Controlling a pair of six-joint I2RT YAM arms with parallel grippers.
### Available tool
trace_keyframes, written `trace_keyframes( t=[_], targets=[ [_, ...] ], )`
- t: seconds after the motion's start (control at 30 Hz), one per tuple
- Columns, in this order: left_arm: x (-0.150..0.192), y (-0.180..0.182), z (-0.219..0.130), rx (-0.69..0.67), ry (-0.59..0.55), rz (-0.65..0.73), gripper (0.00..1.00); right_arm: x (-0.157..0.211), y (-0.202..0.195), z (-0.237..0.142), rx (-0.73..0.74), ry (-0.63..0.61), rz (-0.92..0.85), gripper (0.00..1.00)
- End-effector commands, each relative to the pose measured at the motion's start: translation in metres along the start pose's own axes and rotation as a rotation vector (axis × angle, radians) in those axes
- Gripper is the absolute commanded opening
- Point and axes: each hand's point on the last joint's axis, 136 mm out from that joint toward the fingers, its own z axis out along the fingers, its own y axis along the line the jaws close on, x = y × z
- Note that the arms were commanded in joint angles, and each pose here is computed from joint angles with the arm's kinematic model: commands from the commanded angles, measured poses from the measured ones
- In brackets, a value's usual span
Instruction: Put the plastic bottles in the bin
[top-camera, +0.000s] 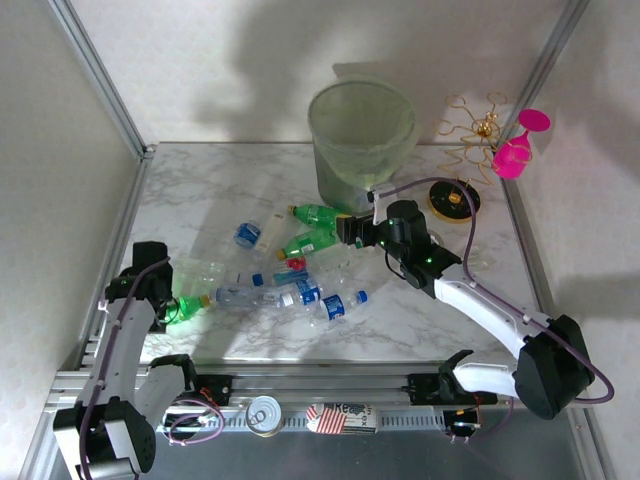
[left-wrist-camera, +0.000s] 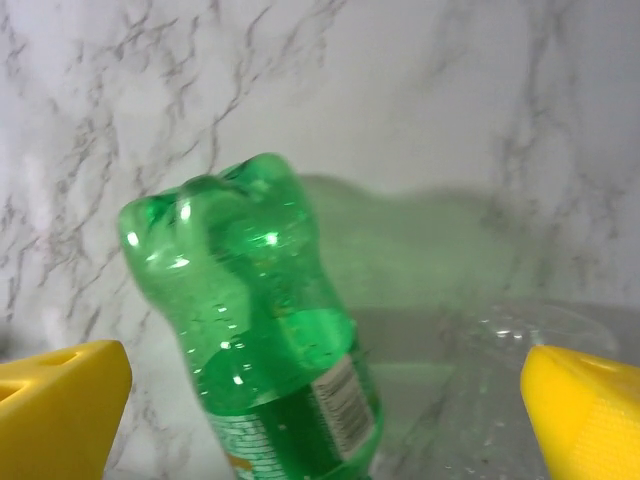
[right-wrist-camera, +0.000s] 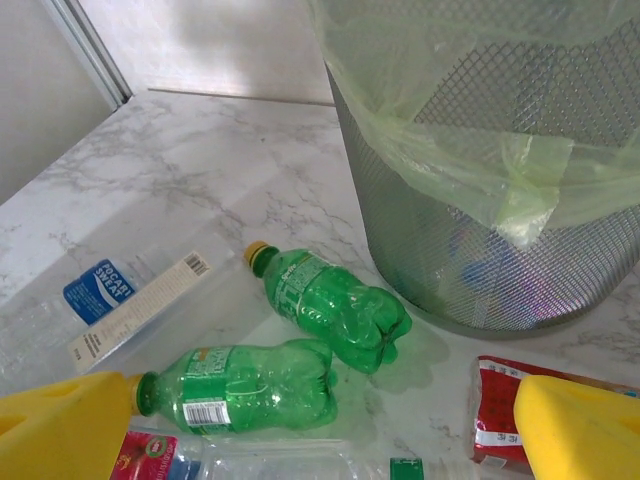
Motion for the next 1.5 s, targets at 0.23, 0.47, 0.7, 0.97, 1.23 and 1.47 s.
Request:
trace_keyframes(
  t=[0.23,0.47,0.7,0.97,1.23,1.47],
  targets=[
    [0.016,0.039,0.027,-0.097,0.016,-0.094,0.99,0.005,0.001,0.000,-0.006,-0.011,-0.003,0.99],
    [0.025,0.025,0.052,-0.135,0.038,-0.014,1.00,0.007,0.000,-0.001,-0.002,0.004,0.005,0.99],
    [0.034,0.018,0.072,-0.144,0.056,0.004,0.93,0.006,0.001,0.001,-0.001,0.021,0.001,0.99],
    [0.027,0.018,0.069,-0.118,0.020,-0.014,0.57,0.003,0.006,0.008,-0.017,0.031,-0.002,0.99],
    [-0.014,-0.025,0.017,0.057,-0.116,-0.040,0.47,0.001,0.008,0.010,-0.031,0.015,-0.003,0.99],
    [-0.043,-0.122,-0.089,0.592,-0.177,-0.069,0.47,0.002,0.008,0.011,-0.035,0.004,-0.004,0.99]
  ],
)
